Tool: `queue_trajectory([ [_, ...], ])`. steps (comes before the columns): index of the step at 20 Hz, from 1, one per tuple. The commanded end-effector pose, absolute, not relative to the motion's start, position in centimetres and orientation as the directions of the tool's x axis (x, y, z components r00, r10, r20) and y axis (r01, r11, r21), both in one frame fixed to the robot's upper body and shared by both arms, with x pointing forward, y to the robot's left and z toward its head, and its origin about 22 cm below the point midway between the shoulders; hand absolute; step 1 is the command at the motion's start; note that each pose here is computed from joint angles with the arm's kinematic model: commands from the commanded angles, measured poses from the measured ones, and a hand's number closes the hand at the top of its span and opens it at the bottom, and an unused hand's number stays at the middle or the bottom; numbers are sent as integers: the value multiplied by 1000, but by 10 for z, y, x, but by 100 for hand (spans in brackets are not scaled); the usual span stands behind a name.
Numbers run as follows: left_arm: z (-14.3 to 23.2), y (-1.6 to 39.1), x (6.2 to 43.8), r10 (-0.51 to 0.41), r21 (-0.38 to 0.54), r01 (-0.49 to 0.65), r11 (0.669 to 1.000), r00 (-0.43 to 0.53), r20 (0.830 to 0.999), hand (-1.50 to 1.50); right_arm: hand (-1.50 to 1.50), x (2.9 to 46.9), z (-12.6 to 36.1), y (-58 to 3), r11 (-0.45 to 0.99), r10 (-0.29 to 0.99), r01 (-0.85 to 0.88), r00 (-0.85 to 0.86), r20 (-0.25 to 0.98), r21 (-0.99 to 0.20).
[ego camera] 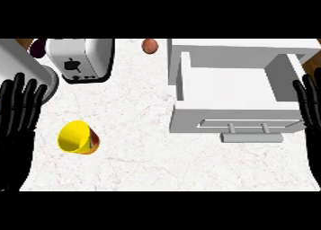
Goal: Pick up the cup, place it into the drawer and close the drawer
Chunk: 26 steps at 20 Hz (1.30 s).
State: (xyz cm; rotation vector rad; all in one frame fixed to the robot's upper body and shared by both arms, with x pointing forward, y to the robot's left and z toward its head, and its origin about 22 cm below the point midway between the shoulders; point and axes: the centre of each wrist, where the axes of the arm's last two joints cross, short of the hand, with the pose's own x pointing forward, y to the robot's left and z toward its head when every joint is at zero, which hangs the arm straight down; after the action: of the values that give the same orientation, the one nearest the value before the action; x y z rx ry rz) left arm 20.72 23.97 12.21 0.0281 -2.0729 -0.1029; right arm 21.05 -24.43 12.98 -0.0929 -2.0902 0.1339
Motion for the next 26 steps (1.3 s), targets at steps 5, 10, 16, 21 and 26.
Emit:
queue_trajectory([
  [5,138,274,202,67,122,322,939,-519,852,-150,-150,212,141,-244,993,97,-9,-532,841,-120],
  [10,92,313,220,225,-143,304,942,-252,941,-150,-150,220,128,-242,976,76,-160,-400,913,-151],
  [16,75,335,243,209,-141,289,947,-220,953,-150,-150,240,113,-237,980,53,-155,-394,918,-123],
  [21,47,352,249,163,-121,251,960,-153,975,-150,-150,251,126,-240,978,69,-155,-395,916,-140],
  [26,7,341,252,132,-100,247,964,-114,985,-150,-150,244,119,-249,975,63,-167,-426,903,-147],
])
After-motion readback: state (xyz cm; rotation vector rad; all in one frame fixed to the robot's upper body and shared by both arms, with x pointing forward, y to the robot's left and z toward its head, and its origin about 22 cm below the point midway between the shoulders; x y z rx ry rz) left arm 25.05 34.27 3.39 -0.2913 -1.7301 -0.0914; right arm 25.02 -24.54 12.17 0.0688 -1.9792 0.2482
